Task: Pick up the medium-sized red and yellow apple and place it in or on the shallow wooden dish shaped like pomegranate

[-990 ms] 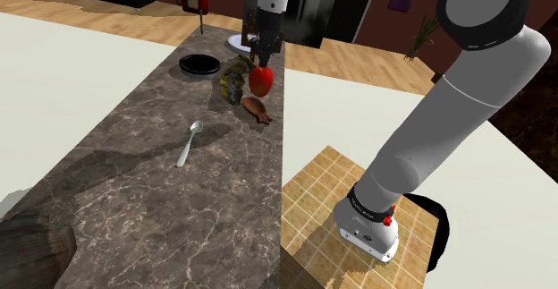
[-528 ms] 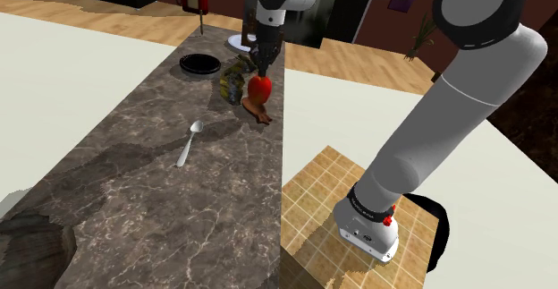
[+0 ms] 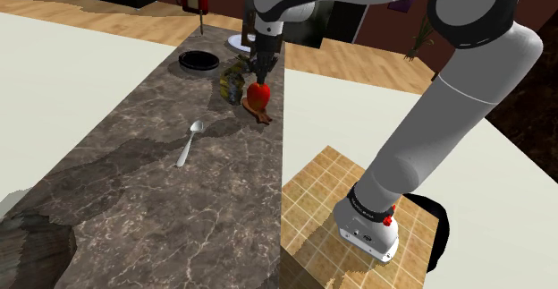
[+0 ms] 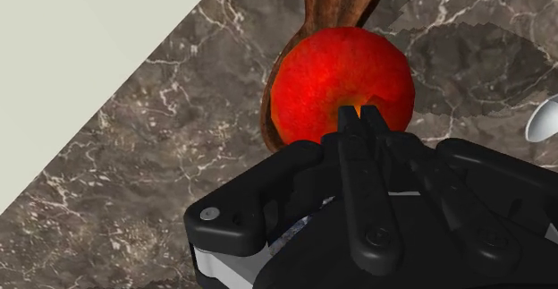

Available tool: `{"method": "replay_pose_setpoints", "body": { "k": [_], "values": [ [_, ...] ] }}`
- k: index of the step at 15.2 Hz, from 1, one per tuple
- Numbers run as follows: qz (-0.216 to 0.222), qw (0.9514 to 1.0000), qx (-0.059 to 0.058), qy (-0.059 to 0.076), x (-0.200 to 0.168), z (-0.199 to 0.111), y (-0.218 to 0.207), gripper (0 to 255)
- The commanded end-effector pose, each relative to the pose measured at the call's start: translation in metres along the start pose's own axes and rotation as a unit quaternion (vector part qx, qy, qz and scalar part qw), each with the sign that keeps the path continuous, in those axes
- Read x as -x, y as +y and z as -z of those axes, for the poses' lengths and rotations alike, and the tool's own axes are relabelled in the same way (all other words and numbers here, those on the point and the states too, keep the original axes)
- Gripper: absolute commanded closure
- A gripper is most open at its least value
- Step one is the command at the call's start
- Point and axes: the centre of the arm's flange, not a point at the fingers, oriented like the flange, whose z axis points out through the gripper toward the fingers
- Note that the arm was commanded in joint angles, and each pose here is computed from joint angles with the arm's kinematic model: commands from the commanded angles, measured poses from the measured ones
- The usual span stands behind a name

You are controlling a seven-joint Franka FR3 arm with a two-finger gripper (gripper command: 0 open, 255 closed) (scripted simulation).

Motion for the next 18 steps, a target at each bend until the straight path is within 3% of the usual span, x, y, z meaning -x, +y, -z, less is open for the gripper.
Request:
{"method": "replay_pose_setpoints", "body": {
  "k": [1,4,5,10,14,18],
  "values": [
    [0.000,1.0000,0.000,0.000,0.000,0.000,0.000,255],
    [0.000,1.0000,0.000,0.000,0.000,0.000,0.000,255],
    [0.000,1.0000,0.000,0.000,0.000,0.000,0.000,0],
    [0.000,1.0000,0.000,0.000,0.000,0.000,0.000,0],
    [0.000,1.0000,0.000,0.000,0.000,0.050,0.000,0],
    [0.000,1.0000,0.000,0.000,0.000,0.050,0.000,0]
  ]
}}
